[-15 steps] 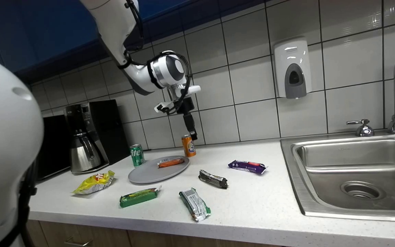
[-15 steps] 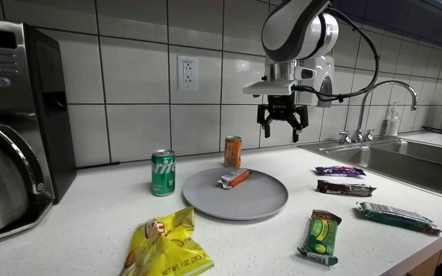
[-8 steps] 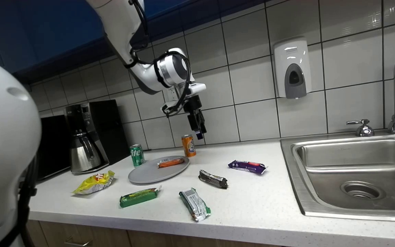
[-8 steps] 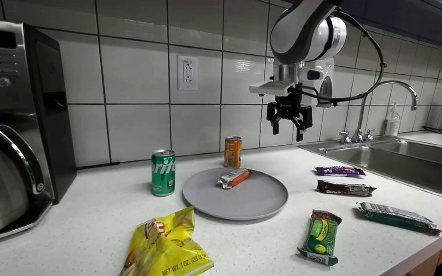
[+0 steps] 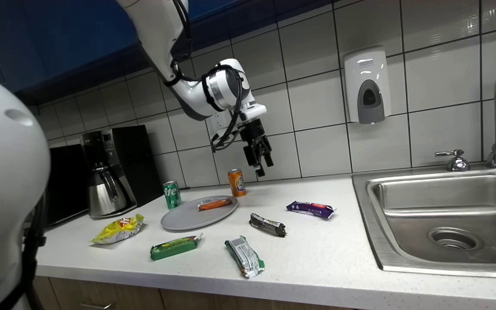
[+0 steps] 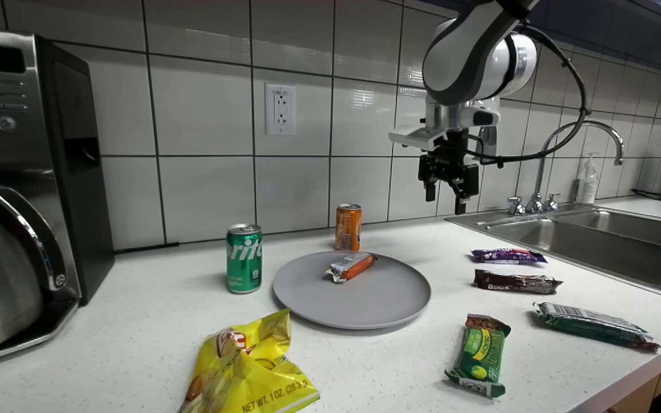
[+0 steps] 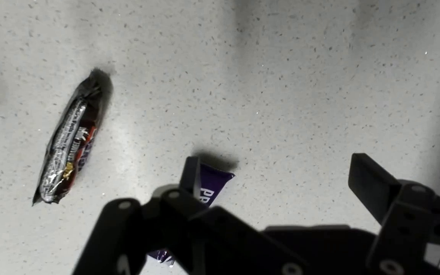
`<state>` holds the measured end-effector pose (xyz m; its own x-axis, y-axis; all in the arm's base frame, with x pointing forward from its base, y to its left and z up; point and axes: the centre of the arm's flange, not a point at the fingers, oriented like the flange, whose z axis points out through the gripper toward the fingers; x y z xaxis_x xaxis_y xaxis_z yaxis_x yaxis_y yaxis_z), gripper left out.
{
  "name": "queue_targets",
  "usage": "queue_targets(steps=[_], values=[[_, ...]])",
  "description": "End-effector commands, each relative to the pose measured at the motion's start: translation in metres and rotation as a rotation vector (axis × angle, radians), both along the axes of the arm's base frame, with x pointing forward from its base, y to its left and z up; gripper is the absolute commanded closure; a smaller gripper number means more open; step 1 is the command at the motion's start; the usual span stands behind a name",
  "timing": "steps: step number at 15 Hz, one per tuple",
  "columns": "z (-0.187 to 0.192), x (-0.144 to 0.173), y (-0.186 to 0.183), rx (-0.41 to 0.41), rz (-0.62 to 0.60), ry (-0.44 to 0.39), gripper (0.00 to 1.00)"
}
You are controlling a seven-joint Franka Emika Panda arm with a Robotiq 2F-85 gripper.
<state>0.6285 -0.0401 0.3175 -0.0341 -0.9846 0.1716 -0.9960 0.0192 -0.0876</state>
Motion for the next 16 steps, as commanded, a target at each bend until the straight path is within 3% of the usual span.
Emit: queue_targets(steps=[1, 16], values=[[0.012, -0.024, -0.009, -0.013, -0.078, -0.036, 0.0], [0.007, -0.079, -0.079, 0.015, -0.319, 0.003, 0.0]])
